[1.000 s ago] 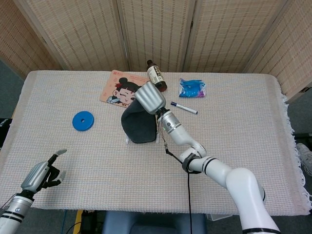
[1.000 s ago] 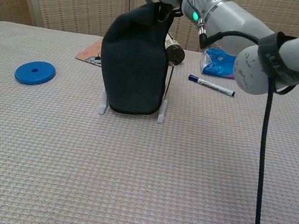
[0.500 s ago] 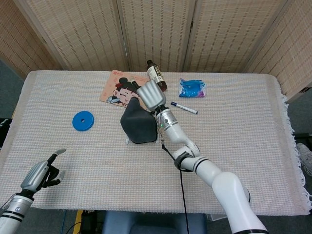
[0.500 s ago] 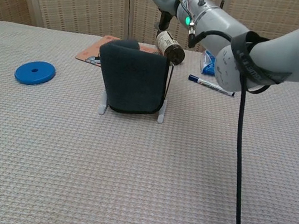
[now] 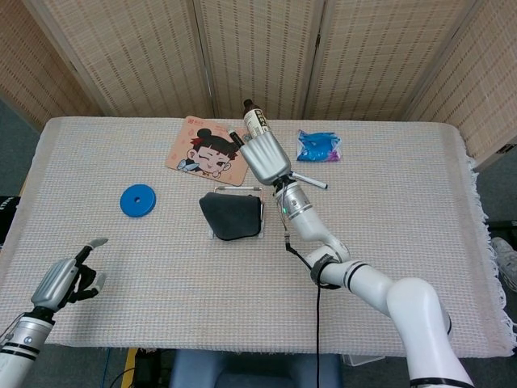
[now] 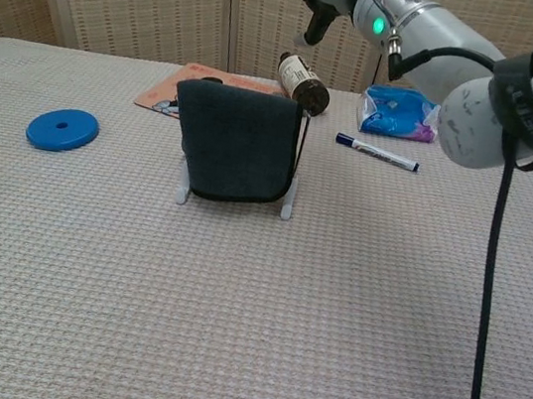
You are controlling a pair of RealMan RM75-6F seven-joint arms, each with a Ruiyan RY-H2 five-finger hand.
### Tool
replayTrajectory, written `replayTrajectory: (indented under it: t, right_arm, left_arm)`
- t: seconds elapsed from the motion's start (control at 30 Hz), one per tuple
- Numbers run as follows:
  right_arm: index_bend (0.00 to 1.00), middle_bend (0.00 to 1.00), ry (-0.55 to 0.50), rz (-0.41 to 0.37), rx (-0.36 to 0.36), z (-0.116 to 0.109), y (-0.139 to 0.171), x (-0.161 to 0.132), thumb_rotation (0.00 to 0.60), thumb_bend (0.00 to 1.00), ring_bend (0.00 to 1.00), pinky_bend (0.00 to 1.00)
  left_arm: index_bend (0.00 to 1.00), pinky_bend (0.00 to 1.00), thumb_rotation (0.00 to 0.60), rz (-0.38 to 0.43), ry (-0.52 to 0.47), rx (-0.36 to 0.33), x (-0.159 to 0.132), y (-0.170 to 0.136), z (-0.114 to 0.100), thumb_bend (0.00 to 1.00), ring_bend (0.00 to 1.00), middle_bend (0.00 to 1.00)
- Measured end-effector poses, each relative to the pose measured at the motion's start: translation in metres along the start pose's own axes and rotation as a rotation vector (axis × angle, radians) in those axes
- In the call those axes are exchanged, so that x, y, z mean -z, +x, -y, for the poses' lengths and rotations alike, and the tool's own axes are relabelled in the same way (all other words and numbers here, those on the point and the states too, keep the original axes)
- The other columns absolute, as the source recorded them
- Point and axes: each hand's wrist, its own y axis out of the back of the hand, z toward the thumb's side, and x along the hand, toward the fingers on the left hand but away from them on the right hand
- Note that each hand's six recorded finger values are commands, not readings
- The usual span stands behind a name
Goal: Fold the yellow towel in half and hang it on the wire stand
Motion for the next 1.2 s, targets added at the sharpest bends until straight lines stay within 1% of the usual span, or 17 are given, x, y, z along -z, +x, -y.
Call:
replayTrajectory:
  t: [0.07, 0.13, 0.23, 0.3, 0.37, 0.53, 0.67, 0.8, 0.97, 1.1, 1.2]
  right_arm:
    - [0.21, 0.83, -0.024, -0.009, 0.004, -0.003, 0.014, 0.006, 0.6, 0.35, 0.87, 1.0]
    - [0.24, 0.79, -0.049, -0.017, 0.002, -0.007, 0.031, 0.013, 0.6, 0.37, 0.82, 0.94]
    - [0.27, 0.73, -0.085, -0.019, -0.01, -0.013, 0.061, 0.026, 0.6, 0.38, 0.7, 0.77]
    - [0.29, 0.66, -0.099, -0.011, -0.025, -0.016, 0.082, 0.039, 0.6, 0.39, 0.6, 0.64]
    - [0.29, 0.61, -0.103, 0.012, -0.05, -0.018, 0.112, 0.059, 0.6, 0.39, 0.54, 0.57]
    - [0.29, 0.52, -0.099, 0.116, -0.119, -0.016, 0.192, 0.117, 0.6, 0.39, 0.44, 0.53]
    - [0.29, 0.48, -0.115, 0.188, -0.153, -0.012, 0.244, 0.147, 0.6, 0.39, 0.4, 0.51]
    - [0.29, 0.46, -0.158, 0.242, -0.163, -0.01, 0.284, 0.164, 0.6, 0.39, 0.38, 0.49]
    - [0.29, 0.43, -0.2, 0.317, -0.188, -0.008, 0.337, 0.181, 0.6, 0.39, 0.36, 0.47]
    - [0.29, 0.41, -0.233, 0.381, -0.212, -0.007, 0.374, 0.189, 0.6, 0.39, 0.32, 0.43]
    - [0.29, 0.39, -0.253, 0.432, -0.221, -0.007, 0.399, 0.194, 0.6, 0.39, 0.31, 0.42]
  left_arm:
    - [0.18, 0.93, 0.6, 0.004, 0.02, -0.016, -0.001, 0.002, -0.003, 0.52, 0.74, 0.9]
    - [0.2, 0.9, 0.6, 0.006, 0.044, -0.038, -0.002, 0.005, -0.007, 0.52, 0.7, 0.86]
    - [0.21, 0.86, 0.6, 0.003, 0.08, -0.07, -0.002, 0.008, -0.013, 0.52, 0.63, 0.8]
    - [0.22, 0.82, 0.6, -0.001, 0.109, -0.092, -0.001, 0.009, -0.016, 0.51, 0.58, 0.76]
    - [0.23, 0.76, 0.6, -0.006, 0.137, -0.11, -0.001, 0.009, -0.019, 0.51, 0.52, 0.72]
    - [0.24, 0.63, 0.6, -0.02, 0.243, -0.177, 0.0, 0.008, -0.026, 0.48, 0.47, 0.64]
    - [0.25, 0.56, 0.6, -0.032, 0.319, -0.241, -0.002, 0.006, -0.028, 0.45, 0.46, 0.61]
    - [0.25, 0.49, 0.6, -0.044, 0.373, -0.291, -0.003, 0.002, -0.027, 0.41, 0.39, 0.55]
    - [0.24, 0.43, 0.6, -0.053, 0.42, -0.306, -0.005, -0.003, -0.022, 0.4, 0.32, 0.46]
    - [0.23, 0.41, 0.6, -0.047, 0.435, -0.31, -0.01, -0.011, -0.014, 0.4, 0.3, 0.44]
    - [0.23, 0.41, 0.6, -0.044, 0.434, -0.312, -0.011, -0.017, -0.01, 0.4, 0.3, 0.44]
